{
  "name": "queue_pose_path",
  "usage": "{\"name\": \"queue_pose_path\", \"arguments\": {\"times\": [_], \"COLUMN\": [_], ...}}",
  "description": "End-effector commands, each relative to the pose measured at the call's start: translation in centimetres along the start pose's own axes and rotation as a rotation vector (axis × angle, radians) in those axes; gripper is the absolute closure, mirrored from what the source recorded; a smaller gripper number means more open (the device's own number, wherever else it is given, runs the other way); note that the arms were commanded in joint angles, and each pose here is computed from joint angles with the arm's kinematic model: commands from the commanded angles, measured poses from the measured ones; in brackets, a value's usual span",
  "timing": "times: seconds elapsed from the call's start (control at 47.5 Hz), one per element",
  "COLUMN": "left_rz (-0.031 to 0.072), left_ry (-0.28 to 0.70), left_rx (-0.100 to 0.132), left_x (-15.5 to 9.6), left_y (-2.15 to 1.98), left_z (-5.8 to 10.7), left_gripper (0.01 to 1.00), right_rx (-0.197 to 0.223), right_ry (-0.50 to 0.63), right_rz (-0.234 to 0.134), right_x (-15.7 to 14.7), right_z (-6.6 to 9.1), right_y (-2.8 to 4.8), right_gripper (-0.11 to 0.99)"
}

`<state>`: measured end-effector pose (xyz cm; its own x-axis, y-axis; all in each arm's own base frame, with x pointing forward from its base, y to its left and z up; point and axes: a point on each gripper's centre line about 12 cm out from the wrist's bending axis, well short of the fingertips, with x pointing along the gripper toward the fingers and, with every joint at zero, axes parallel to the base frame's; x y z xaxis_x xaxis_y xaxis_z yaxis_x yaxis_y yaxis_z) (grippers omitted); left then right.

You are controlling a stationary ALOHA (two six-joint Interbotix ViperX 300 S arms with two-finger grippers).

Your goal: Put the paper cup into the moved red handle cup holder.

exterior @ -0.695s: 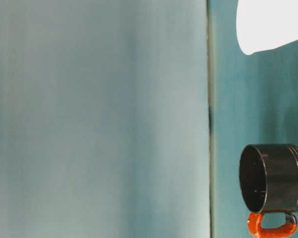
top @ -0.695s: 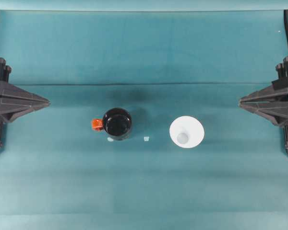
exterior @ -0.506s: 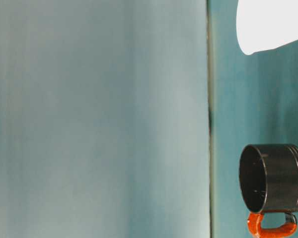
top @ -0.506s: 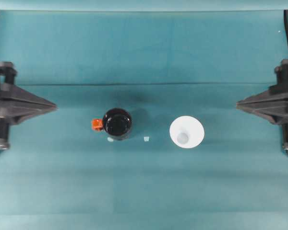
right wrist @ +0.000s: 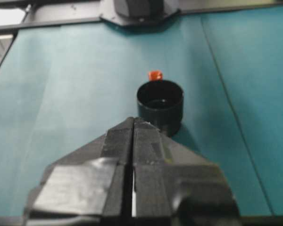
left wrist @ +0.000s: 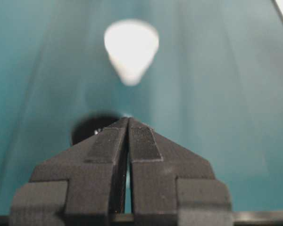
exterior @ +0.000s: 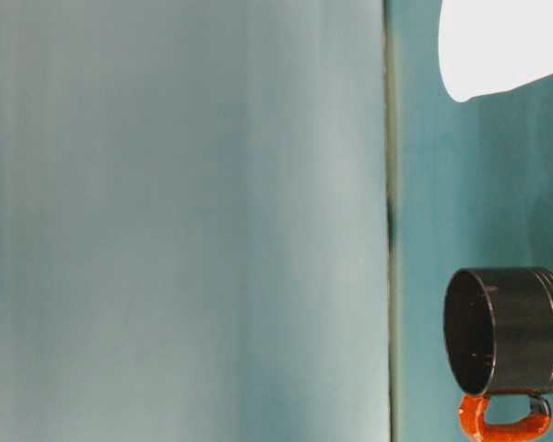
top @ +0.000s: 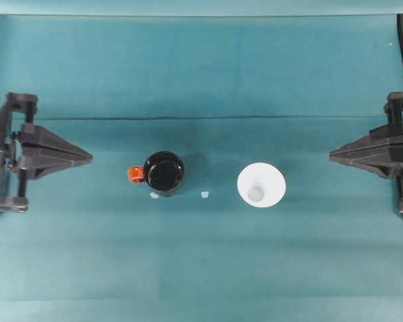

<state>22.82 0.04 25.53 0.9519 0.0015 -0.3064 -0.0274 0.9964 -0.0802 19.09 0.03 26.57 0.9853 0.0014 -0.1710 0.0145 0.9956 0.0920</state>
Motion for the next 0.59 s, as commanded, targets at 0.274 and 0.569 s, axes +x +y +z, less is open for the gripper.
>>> {"name": "queue_pose_path", "arguments": {"times": [0.274,0.569], "left_rz": [0.035,0.061], "left_ry": [0.232,0.299], "left_rx": [-0.065,-0.075], "left_x": [1.3,2.1], "left_y": [0.14,0.63], "left_z": [0.1,0.4], "left_gripper": [0.981,0.976], "right_rx": [0.014,0.039], "right_ry": [-0.013,0.012], "right_rz": [-0.002,-0.005], "right_x": [0.1,0.1], "right_z": [0.6,0.3], "right_y": [0.0,-0.05], "right_gripper": [0.98,0.98]}}
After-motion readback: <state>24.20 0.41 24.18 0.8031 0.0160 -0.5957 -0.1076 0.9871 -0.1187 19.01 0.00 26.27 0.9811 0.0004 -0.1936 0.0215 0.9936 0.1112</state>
